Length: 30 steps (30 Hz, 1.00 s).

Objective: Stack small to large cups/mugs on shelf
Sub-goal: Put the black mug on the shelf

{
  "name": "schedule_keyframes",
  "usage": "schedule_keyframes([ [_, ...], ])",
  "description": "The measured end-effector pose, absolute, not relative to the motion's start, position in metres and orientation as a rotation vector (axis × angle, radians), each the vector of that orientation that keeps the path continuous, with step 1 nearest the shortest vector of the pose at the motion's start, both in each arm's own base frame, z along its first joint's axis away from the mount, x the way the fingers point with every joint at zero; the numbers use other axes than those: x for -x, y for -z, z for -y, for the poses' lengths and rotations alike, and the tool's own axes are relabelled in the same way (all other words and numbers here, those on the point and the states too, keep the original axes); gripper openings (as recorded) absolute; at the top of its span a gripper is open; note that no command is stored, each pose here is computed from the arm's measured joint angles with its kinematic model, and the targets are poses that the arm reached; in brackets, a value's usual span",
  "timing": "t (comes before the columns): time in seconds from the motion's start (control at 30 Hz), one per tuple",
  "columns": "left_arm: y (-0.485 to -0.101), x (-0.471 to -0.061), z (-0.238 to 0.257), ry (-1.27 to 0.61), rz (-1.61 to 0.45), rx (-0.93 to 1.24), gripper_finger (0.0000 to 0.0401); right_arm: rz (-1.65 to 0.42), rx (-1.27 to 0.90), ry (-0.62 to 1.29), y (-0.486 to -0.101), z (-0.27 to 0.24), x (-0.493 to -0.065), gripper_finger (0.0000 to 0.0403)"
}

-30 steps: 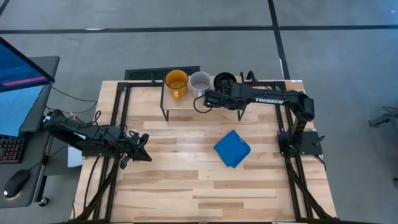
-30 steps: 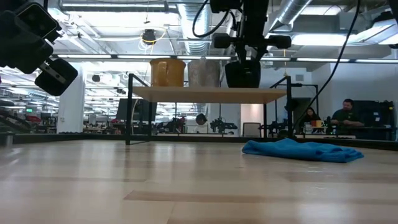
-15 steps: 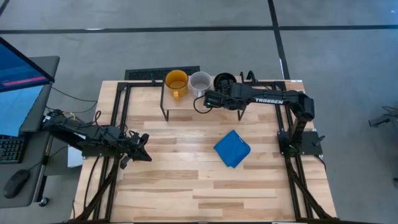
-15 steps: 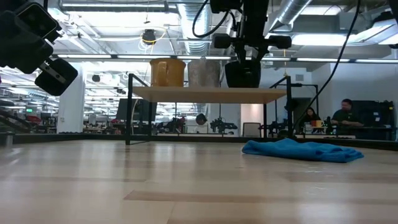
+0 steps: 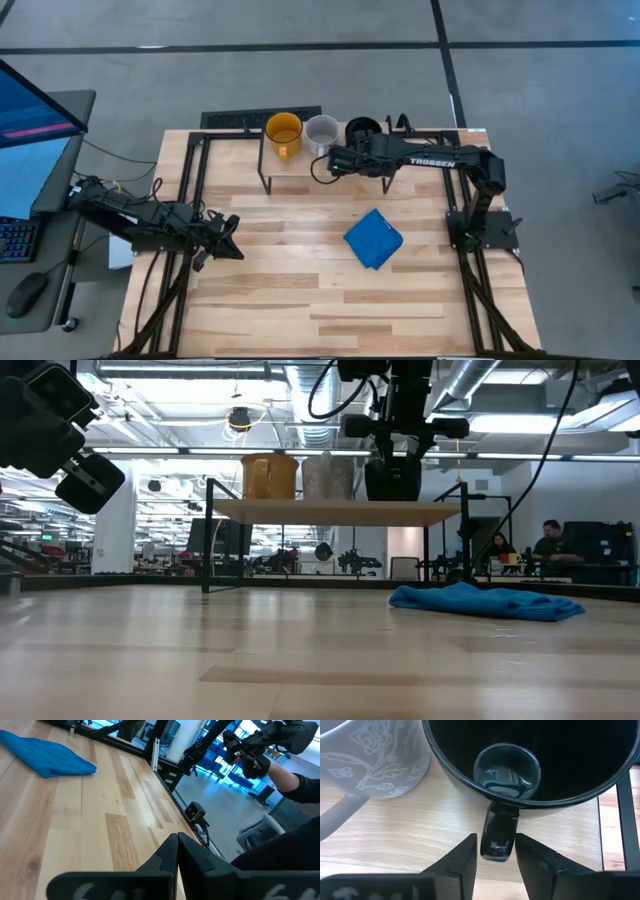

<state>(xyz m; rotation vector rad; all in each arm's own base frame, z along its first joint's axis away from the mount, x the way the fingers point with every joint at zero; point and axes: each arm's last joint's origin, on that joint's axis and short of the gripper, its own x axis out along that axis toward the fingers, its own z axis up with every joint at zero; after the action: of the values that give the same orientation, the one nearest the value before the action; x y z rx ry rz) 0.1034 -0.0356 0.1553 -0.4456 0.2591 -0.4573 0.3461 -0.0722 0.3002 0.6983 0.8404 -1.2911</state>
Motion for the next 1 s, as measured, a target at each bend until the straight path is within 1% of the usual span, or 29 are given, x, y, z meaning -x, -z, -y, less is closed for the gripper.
schedule_keyframes([
  [0.27,-0.1553,-0.1034,0.0356,0.458,-0.260,0.450,0.0000,-0.840,-0.700,1.290,-0.3002,0.0722,-0.3463,0.0175],
  [1.0,-0.1553,-0.1034,0.0356,0.458,-0.260,0.448,0.0000,-0.852,-0.698,1.263,-0.3000,0.0644,-0.3479,0.0196],
])
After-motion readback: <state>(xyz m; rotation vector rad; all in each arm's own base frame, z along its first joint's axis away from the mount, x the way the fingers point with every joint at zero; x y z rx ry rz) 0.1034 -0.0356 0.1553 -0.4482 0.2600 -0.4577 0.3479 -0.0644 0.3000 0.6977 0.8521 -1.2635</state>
